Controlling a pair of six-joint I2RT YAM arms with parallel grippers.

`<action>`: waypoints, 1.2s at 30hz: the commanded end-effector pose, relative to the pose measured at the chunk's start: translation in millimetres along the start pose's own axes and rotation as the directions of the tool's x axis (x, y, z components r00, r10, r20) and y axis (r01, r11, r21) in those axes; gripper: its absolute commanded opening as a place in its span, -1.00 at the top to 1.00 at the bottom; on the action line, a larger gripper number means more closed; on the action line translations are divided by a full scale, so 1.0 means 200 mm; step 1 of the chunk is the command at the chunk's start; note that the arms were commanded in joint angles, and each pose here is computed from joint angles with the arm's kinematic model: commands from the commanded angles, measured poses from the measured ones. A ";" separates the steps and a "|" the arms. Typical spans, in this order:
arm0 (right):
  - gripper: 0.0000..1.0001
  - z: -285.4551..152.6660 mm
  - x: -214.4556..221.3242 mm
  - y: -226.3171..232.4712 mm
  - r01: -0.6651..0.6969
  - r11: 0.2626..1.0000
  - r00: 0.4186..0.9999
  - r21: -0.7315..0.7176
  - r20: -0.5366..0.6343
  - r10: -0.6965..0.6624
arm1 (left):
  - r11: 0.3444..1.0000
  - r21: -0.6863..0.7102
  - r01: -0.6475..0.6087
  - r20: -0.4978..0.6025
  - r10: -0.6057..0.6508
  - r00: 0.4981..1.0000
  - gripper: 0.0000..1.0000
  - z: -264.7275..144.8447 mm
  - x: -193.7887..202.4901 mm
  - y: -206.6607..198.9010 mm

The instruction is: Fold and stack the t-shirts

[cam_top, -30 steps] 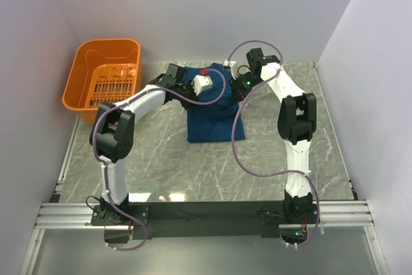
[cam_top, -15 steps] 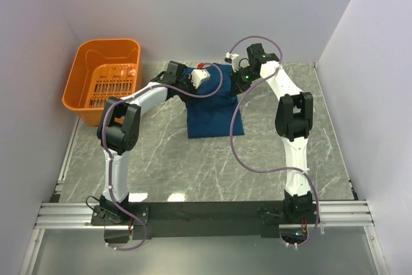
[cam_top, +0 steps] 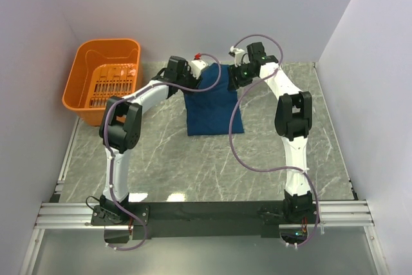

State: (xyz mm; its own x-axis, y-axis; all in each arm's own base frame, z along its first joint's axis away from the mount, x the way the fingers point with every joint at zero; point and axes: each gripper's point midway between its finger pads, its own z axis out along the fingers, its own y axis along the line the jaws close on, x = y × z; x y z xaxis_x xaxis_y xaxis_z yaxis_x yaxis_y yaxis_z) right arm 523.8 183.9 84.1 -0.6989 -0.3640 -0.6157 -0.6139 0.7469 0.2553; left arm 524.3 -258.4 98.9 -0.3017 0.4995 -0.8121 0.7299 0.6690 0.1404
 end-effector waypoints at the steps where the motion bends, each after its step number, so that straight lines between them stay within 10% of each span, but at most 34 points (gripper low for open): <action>1: -0.18 -0.17 -0.27 -0.07 -0.087 0.987 0.980 0.138 0.192 0.059 | 0.991 -0.120 0.053 0.077 -0.044 0.996 0.07 -0.04 -0.19 0.13; 4: -0.22 -0.26 -0.33 -0.05 -0.082 0.984 0.969 0.158 0.243 0.042 | 0.981 -0.184 0.068 0.108 -0.049 0.993 -0.57 -0.13 -0.29 0.19; 13: -0.09 -0.39 0.05 0.23 0.260 0.949 0.965 -0.179 0.089 -0.247 | 0.967 -0.042 0.251 0.083 -0.247 0.965 -0.49 -0.45 -0.33 -0.03; 20: -0.12 -0.37 0.42 0.31 0.194 0.956 0.978 -0.218 -0.031 -0.206 | 0.810 0.017 0.586 -0.158 -0.576 0.802 -0.47 -0.52 0.20 -0.44; 27: -0.18 -0.36 0.66 0.31 0.063 0.990 0.991 -0.130 -0.108 -0.078 | 0.702 -0.021 0.712 -0.170 -0.704 0.689 -0.44 -0.50 0.37 -0.62; 36: -0.23 -0.25 0.76 0.28 -0.088 0.992 0.986 -0.087 -0.146 0.075 | 0.678 -0.104 0.728 -0.195 -0.732 0.653 -0.27 -0.40 0.45 -0.63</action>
State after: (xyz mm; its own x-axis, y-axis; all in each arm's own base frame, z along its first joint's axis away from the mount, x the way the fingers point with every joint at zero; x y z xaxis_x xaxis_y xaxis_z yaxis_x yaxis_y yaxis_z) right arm 347.5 137.9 35.8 -0.7867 -0.4319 -0.4412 -0.6012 0.6985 0.3882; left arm 336.8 -250.0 44.5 -0.8734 -0.0023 -0.4870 0.2436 0.8638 -0.4410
